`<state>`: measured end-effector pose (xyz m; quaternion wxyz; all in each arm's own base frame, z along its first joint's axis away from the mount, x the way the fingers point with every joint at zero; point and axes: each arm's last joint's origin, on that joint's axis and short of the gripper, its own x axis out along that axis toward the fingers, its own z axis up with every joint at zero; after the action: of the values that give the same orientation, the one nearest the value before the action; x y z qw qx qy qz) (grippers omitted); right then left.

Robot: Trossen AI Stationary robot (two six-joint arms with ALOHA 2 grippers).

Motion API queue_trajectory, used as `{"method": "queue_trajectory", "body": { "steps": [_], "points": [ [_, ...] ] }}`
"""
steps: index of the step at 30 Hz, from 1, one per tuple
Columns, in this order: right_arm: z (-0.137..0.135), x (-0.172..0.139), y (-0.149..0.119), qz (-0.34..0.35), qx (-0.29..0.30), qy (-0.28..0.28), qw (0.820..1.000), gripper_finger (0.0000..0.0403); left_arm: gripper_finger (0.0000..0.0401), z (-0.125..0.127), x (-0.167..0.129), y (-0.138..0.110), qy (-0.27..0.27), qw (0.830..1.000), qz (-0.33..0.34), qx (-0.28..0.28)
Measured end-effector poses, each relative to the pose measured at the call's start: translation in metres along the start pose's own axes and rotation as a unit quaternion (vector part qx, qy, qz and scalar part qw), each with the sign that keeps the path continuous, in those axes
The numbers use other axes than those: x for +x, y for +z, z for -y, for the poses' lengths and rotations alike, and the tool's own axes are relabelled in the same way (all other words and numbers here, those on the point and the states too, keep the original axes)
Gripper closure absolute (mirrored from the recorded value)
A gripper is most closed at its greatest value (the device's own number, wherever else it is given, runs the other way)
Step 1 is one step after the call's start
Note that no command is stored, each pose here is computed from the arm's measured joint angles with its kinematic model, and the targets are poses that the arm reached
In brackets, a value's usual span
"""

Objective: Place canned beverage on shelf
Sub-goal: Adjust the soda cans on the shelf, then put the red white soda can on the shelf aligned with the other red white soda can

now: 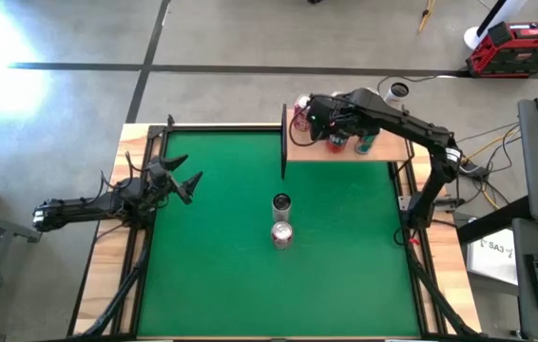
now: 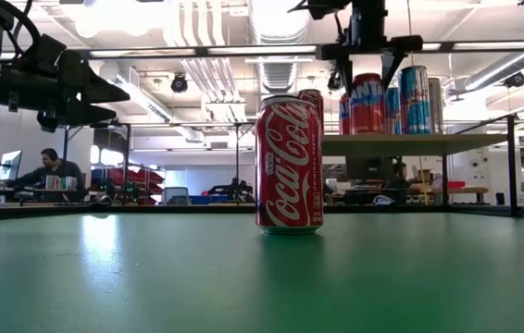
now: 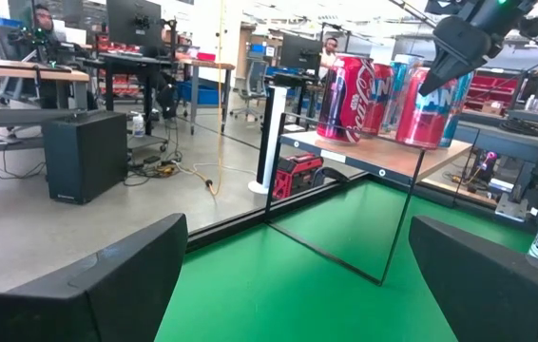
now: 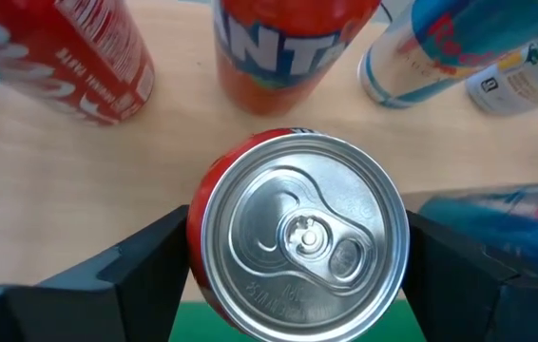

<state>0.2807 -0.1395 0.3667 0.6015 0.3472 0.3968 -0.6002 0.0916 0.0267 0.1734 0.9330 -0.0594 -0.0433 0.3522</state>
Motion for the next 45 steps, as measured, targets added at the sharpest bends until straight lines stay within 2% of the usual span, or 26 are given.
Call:
{"method": "queue_trajectory", "body": {
  "steps": [11,19,23,31,38,42,45],
  "points": [
    [0.001,-0.002,-0.002,0.001,0.003,-0.001,1.000,0.0087,0.0015,0.000,0.000,0.000,0.000,1.000,0.000,0.000],
    [0.008,-0.008,-0.001,0.016,0.000,-0.006,1.000,0.0039,0.0015,0.000,0.000,0.000,0.000,1.000,0.000,0.000],
    [0.012,-0.015,-0.003,0.022,0.001,0.004,1.000,0.0025,0.0015,0.000,0.000,0.000,0.000,1.000,0.000,0.000],
    [0.018,-0.043,-0.017,0.043,-0.019,0.047,0.998,0.0022,0.0015,0.000,0.000,0.000,0.000,1.000,0.000,0.000],
    [0.014,-0.077,-0.050,0.047,-0.072,0.115,0.990,0.0022,0.0015,0.000,0.000,0.000,0.000,1.000,0.000,0.000],
    [0.001,-0.089,-0.089,0.000,-0.136,0.160,0.978,0.0022,0.0015,0.000,0.000,0.000,0.000,1.000,0.000,0.000],
    [-0.018,-0.090,-0.127,-0.006,-0.164,0.167,0.972,0.0022,0.0015,0.000,0.000,0.000,0.000,1.000,0.000,0.000]
  ]
}}
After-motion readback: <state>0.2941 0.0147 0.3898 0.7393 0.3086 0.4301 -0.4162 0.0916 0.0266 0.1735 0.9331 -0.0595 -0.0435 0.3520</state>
